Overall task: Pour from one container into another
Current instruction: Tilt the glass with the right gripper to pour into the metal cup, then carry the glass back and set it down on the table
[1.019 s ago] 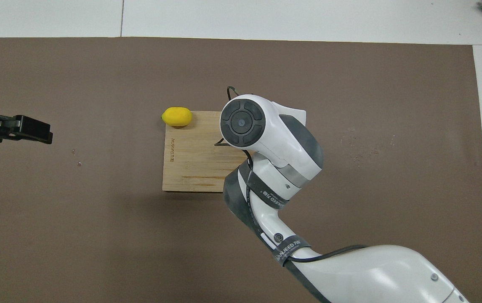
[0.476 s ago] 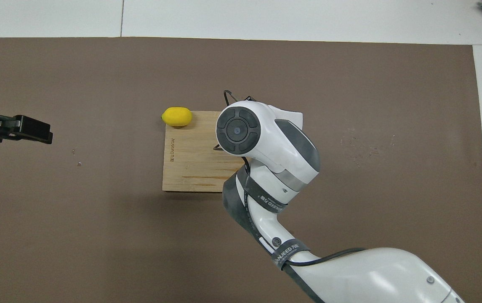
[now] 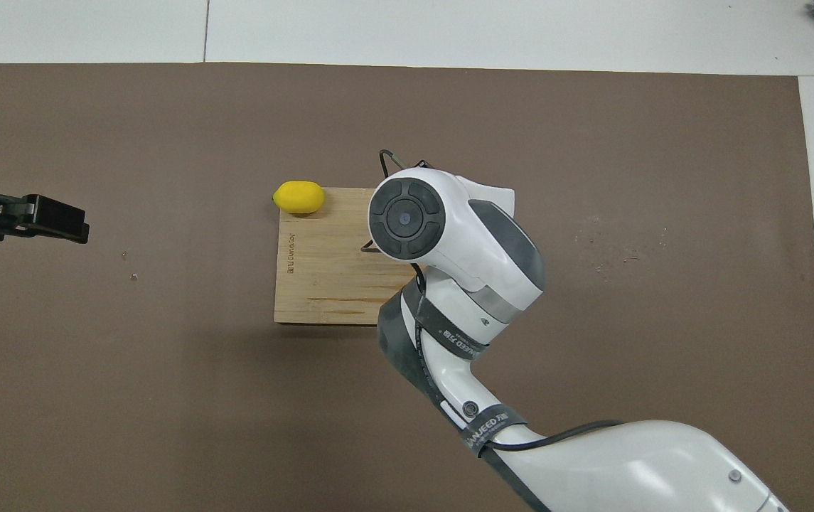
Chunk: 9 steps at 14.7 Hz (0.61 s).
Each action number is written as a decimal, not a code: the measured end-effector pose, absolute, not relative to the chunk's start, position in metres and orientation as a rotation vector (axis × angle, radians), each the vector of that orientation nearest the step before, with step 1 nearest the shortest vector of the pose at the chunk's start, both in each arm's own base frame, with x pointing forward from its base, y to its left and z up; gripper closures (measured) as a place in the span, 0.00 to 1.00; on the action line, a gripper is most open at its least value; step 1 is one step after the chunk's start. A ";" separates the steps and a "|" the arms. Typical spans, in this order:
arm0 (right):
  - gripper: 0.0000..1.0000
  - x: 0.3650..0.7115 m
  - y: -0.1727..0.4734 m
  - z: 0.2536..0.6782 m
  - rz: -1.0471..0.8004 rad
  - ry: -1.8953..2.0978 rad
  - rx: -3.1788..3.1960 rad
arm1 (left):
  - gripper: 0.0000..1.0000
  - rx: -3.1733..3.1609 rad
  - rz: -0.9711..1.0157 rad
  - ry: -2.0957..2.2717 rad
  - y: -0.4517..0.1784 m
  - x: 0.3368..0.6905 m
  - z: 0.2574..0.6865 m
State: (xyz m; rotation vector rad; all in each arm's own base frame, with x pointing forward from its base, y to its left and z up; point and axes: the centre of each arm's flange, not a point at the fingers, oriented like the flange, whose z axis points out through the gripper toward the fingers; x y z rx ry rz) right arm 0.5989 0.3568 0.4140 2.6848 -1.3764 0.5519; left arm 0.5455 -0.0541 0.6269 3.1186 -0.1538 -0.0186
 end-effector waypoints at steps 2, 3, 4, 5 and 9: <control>0.49 0.600 0.355 0.417 0.532 -1.404 2.688 | 0.00 3.119 -0.019 -0.154 -0.054 0.545 0.627; 0.49 0.600 0.354 0.419 0.513 -1.424 2.692 | 0.00 3.119 -0.019 -0.154 -0.054 0.545 0.627; 0.49 0.599 0.354 0.420 0.483 -1.452 2.698 | 0.00 3.119 -0.019 -0.154 -0.054 0.545 0.627; 0.49 0.600 0.354 0.422 0.449 -1.485 2.705 | 0.00 3.119 -0.019 -0.154 -0.054 0.545 0.627; 0.49 0.611 0.337 0.427 0.323 -1.635 2.693 | 0.00 3.119 -0.019 -0.154 -0.054 0.545 0.627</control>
